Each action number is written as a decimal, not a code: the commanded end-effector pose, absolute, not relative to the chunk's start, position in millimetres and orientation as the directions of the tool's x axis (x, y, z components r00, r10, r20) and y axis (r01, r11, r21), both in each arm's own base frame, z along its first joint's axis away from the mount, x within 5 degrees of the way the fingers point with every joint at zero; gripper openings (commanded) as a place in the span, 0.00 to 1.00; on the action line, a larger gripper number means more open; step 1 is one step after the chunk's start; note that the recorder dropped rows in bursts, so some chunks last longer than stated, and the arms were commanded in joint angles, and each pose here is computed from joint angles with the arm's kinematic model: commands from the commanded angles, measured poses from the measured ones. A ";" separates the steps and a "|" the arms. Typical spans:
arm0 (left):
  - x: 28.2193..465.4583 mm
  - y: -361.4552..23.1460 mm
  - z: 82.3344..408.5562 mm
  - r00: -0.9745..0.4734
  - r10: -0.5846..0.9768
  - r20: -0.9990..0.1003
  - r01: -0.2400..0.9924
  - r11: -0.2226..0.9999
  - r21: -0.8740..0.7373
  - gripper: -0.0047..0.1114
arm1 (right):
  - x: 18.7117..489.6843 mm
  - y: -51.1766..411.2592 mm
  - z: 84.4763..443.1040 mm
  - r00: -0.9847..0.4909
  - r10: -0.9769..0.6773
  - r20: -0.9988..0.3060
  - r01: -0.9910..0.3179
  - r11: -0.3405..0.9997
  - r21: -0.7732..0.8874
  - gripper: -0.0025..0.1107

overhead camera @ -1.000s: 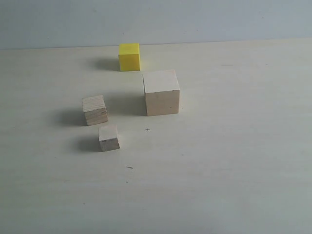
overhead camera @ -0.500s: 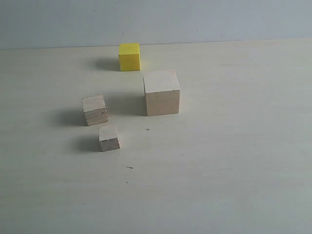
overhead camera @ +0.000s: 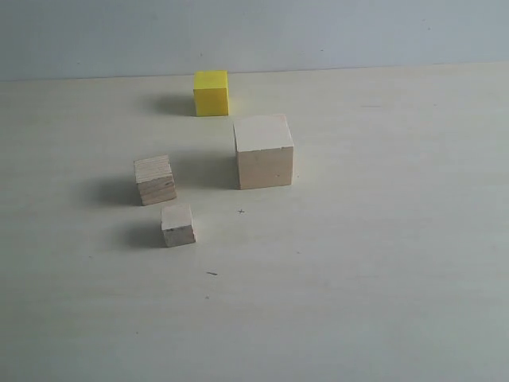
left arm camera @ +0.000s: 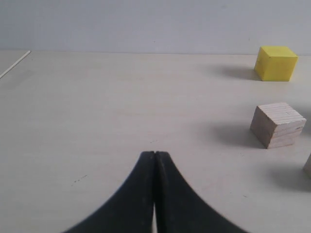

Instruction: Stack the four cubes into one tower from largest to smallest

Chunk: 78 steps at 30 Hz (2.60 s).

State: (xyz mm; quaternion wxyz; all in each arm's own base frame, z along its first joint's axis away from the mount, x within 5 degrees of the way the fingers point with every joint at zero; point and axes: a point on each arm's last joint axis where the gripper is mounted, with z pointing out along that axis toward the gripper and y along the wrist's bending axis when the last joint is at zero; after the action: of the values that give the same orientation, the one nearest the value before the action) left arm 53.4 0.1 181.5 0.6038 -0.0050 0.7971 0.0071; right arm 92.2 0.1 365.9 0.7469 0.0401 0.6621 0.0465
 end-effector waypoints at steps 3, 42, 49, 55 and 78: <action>53.3 0.4 181.4 -0.263 -0.004 -0.965 -0.022 1.000 0.002 0.04 | 140.3 23.3 392.3 -0.142 0.007 -0.990 -0.184 0.982 0.033 0.02; 53.3 0.4 181.4 -0.263 -0.004 -0.965 -0.022 1.000 0.002 0.04 | 265.0 130.5 299.8 -0.782 -0.057 -0.620 -0.405 0.803 0.437 0.86; 53.3 0.4 181.4 -0.263 -0.004 -0.965 -0.022 1.000 0.002 0.04 | 291.0 177.6 302.1 -0.772 -0.163 -0.615 -0.483 0.779 0.399 0.86; 53.3 0.4 181.4 -0.263 -0.004 -0.965 -0.022 1.000 0.002 0.04 | 333.4 200.8 278.3 -0.847 -0.201 -0.492 -0.419 0.822 0.385 0.86; 53.3 0.4 181.4 -0.263 -0.004 -0.965 -0.022 1.000 0.002 0.04 | 392.9 221.2 249.7 -0.937 -0.216 -0.276 -0.296 0.908 0.296 0.82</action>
State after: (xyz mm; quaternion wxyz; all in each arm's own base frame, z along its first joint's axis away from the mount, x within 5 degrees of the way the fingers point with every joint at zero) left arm 53.4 0.1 181.5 0.6038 -0.0050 0.7971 0.0071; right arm 388.5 218.6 256.4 0.1192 -0.1345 0.9690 0.1695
